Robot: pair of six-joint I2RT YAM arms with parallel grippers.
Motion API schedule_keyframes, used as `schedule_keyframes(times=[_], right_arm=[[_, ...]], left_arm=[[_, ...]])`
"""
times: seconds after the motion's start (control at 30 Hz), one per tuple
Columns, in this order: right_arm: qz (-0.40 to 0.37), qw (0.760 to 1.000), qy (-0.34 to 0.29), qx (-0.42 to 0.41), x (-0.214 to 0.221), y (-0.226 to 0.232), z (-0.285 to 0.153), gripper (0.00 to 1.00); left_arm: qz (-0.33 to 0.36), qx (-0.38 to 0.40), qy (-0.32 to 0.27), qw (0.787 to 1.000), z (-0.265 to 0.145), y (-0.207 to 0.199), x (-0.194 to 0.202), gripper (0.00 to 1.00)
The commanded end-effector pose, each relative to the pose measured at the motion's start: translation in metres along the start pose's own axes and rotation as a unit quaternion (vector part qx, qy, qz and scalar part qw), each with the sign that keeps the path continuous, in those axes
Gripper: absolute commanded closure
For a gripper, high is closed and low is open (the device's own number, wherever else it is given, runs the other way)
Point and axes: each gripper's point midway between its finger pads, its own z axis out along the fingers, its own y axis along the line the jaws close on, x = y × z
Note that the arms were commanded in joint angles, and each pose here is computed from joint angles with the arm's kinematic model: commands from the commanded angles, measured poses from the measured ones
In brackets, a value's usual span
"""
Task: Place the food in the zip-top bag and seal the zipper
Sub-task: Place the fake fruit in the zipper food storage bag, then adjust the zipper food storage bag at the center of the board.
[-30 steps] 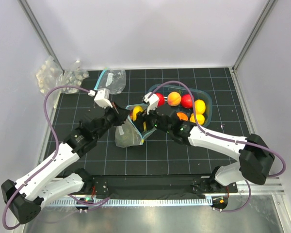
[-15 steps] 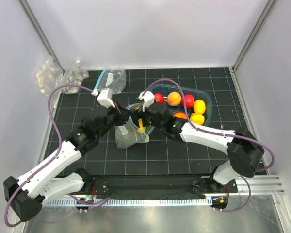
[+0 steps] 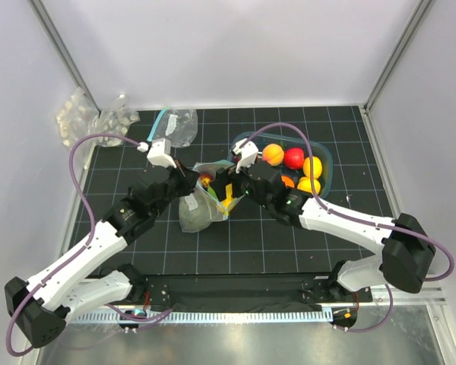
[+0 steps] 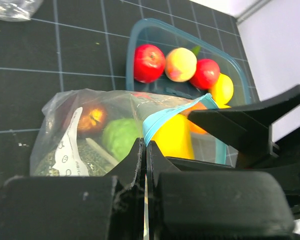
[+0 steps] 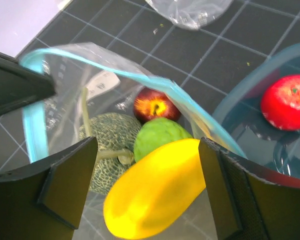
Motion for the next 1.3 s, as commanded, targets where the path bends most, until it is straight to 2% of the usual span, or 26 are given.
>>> schedule_keyframes(times=[0.0, 0.13, 0.47, 0.6, 0.93, 1.17, 1.27], right_arm=[[0.024, 0.999, 0.002, 0.025, -0.01, -0.003, -0.006, 0.12], [0.064, 0.995, 0.042, 0.056, 0.0, -0.009, -0.01, 0.15], [0.051, 0.993, 0.004, 0.105, -0.026, -0.026, -0.043, 0.13], [0.043, 0.994, -0.008, 0.103, -0.037, -0.027, -0.054, 0.23], [0.031, 0.987, 0.062, 0.146, -0.014, -0.034, -0.033, 0.3], [0.04, 0.97, 0.111, 0.213, 0.007, -0.048, -0.019, 0.27], [0.035, 0.968, 0.119, 0.216, 0.01, -0.049, -0.019, 0.39]], left_arm=[[-0.007, -0.015, -0.045, 0.999, -0.008, 0.001, -0.027, 1.0], [-0.008, -0.021, -0.055, 0.998, -0.013, 0.004, -0.031, 1.0], [-0.012, -0.031, -0.07, 0.997, -0.016, 0.01, -0.036, 1.0], [-0.013, -0.03, -0.069, 0.997, -0.016, 0.01, -0.036, 1.0], [-0.015, -0.029, -0.072, 0.997, -0.019, 0.01, -0.037, 1.0], [-0.014, -0.031, -0.071, 0.997, -0.019, 0.01, -0.036, 1.0], [-0.015, -0.031, -0.073, 0.997, -0.019, 0.011, -0.038, 1.0]])
